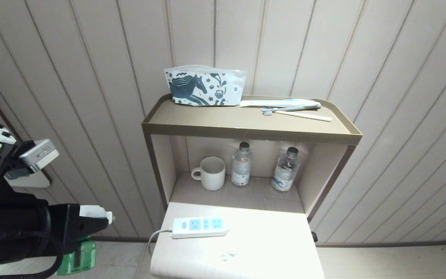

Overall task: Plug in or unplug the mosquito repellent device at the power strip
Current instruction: Place the mosquito repellent liquid on the table

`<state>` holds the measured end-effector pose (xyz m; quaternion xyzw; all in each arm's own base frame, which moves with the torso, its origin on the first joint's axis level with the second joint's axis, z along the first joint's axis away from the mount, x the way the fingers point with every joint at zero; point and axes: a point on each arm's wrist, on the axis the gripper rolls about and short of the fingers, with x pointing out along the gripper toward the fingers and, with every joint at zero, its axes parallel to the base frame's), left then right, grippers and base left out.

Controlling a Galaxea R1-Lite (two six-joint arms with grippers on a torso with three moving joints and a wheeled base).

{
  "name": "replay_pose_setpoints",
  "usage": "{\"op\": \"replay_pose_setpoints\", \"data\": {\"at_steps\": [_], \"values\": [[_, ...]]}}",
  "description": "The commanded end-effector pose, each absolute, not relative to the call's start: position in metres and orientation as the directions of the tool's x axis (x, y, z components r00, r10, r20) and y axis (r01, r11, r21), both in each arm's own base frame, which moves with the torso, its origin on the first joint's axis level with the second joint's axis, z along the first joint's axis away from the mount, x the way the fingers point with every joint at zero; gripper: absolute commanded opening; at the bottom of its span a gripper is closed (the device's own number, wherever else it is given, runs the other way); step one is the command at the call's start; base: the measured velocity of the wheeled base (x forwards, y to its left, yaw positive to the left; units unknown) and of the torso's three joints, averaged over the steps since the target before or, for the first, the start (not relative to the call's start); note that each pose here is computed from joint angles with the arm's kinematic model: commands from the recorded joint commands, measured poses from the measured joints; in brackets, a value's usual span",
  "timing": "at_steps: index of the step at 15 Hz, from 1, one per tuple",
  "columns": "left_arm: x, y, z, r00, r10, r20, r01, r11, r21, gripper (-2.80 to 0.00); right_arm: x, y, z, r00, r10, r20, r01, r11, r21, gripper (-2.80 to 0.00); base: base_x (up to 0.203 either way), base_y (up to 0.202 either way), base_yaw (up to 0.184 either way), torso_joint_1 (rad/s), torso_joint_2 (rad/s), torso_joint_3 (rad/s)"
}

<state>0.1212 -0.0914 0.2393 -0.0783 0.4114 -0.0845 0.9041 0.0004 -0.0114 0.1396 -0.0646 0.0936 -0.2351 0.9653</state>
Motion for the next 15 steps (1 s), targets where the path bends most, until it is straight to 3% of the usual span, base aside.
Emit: {"op": "replay_pose_setpoints", "data": {"at_steps": [1, 4, 6, 8, 15], "values": [[0.118, -0.088, 0.238, 0.648, -0.212, -0.732, 0.086, 0.975, -0.205, -2.80, -0.012, -0.011, 0.108, 0.842, -0.524, -0.133, 0.503, 0.849, -0.160, -2.80, 0.000, 0.000, 0.000, 0.000, 0.00, 0.000], [0.121, -0.089, 0.223, 0.661, -0.215, -0.719, 0.129, 0.976, -0.173, -2.80, -0.007, -0.010, 0.100, 0.884, -0.468, -0.020, 0.463, 0.880, -0.111, -2.80, 0.000, 0.000, 0.000, 0.000, 0.00, 0.000], [0.123, -0.090, 0.220, 0.684, -0.228, -0.693, 0.152, 0.974, -0.170, -2.80, -0.012, -0.004, 0.097, 0.984, -0.174, 0.044, 0.178, 0.976, -0.126, -2.80, 0.000, 0.000, 0.000, 0.000, 0.00, 0.000], [0.120, -0.087, 0.221, 0.695, -0.236, -0.679, 0.169, 0.972, -0.165, -2.80, -0.018, 0.001, 0.089, 0.998, 0.037, 0.044, -0.031, 0.990, -0.138, -2.80, 0.000, 0.000, 0.000, 0.000, 0.00, 0.000], [0.119, -0.087, 0.204, 0.714, -0.255, -0.652, 0.202, 0.967, -0.158, -2.80, -0.023, 0.001, 0.075, 0.999, 0.032, -0.006, -0.032, 0.999, -0.035, -2.80, 0.000, 0.000, 0.000, 0.000, 0.00, 0.000]]}}
